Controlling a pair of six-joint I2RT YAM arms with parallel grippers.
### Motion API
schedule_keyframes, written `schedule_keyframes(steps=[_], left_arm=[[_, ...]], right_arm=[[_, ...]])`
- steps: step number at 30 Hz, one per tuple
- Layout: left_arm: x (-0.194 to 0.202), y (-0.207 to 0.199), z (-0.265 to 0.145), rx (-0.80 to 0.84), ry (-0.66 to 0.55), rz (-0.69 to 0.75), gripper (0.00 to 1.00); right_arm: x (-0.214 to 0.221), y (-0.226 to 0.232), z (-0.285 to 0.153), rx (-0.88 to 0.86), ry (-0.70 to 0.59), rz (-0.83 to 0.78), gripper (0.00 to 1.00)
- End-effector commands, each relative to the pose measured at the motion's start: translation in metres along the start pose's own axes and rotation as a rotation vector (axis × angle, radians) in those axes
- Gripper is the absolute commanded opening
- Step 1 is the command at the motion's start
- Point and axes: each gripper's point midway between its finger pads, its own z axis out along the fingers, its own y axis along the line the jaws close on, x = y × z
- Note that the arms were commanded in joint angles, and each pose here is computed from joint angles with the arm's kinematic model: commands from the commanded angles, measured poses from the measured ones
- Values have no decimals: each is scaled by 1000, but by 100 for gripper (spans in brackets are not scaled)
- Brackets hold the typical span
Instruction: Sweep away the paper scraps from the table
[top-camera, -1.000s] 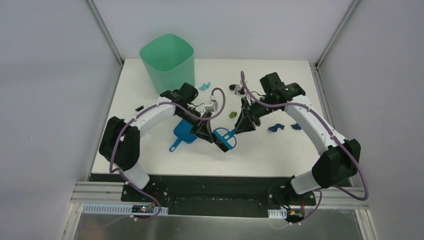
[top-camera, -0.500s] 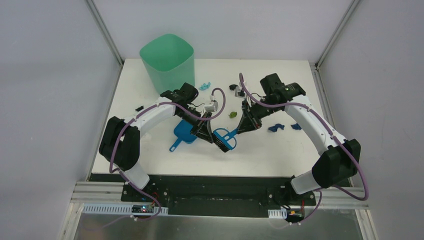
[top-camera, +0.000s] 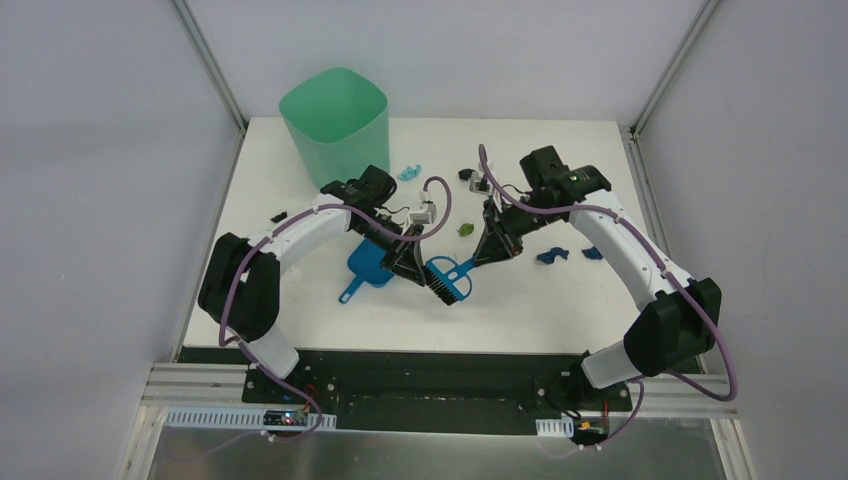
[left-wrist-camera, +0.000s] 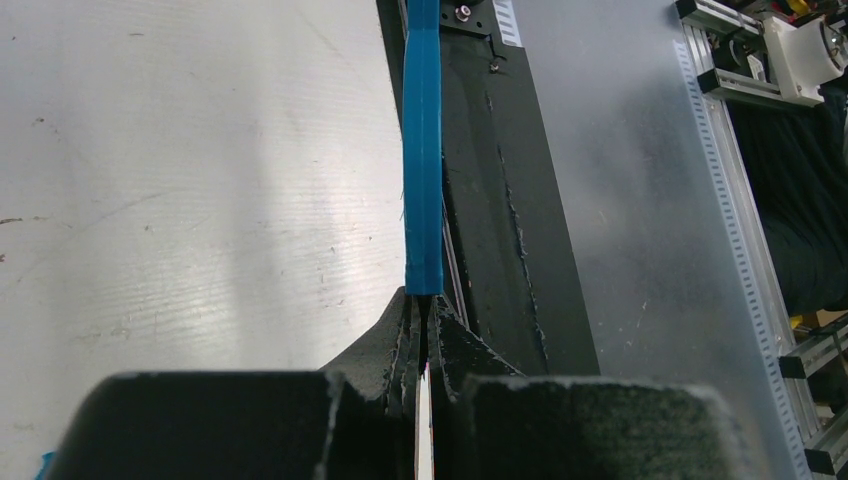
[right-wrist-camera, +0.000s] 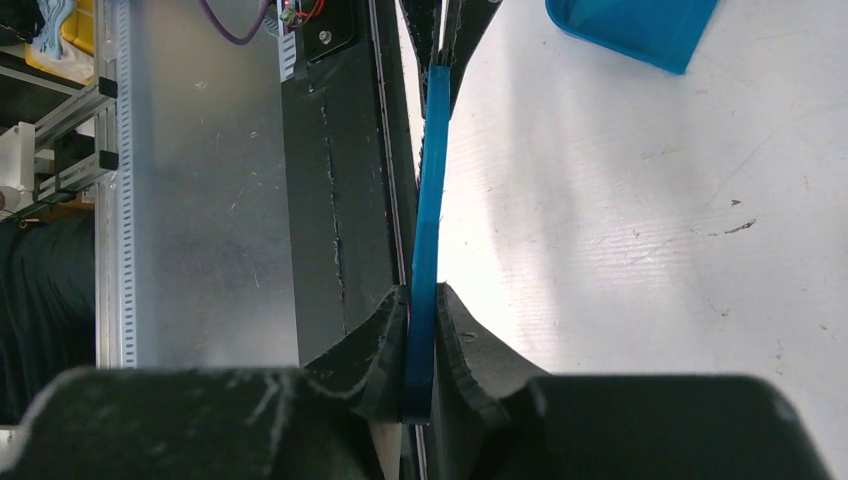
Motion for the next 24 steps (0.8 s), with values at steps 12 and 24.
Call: schedule_keyframes(steps=[12,24], left_arm=[[-11,57,-67,-598,-110,-62,62],[107,49,-145,-1049,397,-326,79]], right_arm=[[-1,-27,-23,238,-15,-34,0],[16,-61,-53,471,-61,58,0]])
